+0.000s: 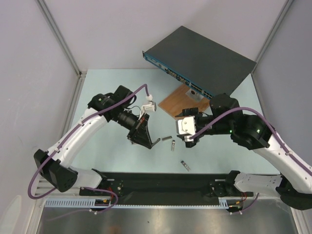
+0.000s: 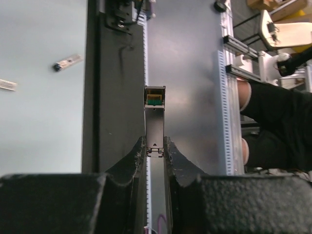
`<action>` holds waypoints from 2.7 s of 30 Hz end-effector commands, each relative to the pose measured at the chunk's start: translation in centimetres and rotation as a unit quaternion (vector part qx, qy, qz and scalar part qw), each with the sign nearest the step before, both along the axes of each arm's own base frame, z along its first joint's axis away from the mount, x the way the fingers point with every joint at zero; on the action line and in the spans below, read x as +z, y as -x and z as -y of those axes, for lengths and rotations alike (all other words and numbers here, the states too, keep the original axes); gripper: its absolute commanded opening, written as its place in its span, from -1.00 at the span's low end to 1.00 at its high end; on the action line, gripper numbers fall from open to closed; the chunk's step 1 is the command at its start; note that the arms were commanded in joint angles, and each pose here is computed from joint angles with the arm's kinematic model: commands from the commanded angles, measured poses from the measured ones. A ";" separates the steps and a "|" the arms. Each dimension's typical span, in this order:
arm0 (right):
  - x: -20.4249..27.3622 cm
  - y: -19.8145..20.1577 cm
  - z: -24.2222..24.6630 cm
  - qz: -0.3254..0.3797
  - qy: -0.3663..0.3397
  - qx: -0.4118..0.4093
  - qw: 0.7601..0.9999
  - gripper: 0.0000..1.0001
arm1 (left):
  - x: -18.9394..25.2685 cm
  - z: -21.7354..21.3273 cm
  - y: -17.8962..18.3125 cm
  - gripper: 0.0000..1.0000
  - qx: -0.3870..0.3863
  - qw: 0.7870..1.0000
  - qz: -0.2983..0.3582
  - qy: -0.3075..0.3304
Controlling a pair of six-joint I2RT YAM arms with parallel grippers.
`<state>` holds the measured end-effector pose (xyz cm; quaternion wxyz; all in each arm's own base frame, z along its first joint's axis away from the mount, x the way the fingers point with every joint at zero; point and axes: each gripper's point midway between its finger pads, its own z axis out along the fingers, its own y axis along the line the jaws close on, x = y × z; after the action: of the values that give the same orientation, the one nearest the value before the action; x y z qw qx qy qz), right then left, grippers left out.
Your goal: Insert the plug into the switch port
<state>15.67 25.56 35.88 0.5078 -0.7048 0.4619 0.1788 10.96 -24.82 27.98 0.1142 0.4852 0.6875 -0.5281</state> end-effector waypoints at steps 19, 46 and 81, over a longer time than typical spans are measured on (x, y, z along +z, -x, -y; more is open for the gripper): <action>-3.9 6.0 -7.2 0.061 0.078 0.173 0.980 0.00 | 1.6 0.9 2.8 -0.99 -0.028 0.995 -0.082 0.043; 1.0 0.5 -5.4 -0.276 -0.081 -0.030 0.957 -1.00 | 11.7 -3.0 -5.8 0.63 0.184 0.946 0.245 0.107; -1.6 -0.3 -4.8 -0.684 -0.103 -0.061 0.719 -1.00 | 4.8 1.5 -5.6 -0.20 -0.030 0.774 0.632 -0.016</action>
<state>15.79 30.05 33.61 0.1352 -0.3037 0.7119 0.6186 15.98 -26.03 32.62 0.4885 0.7288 0.4651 -0.1178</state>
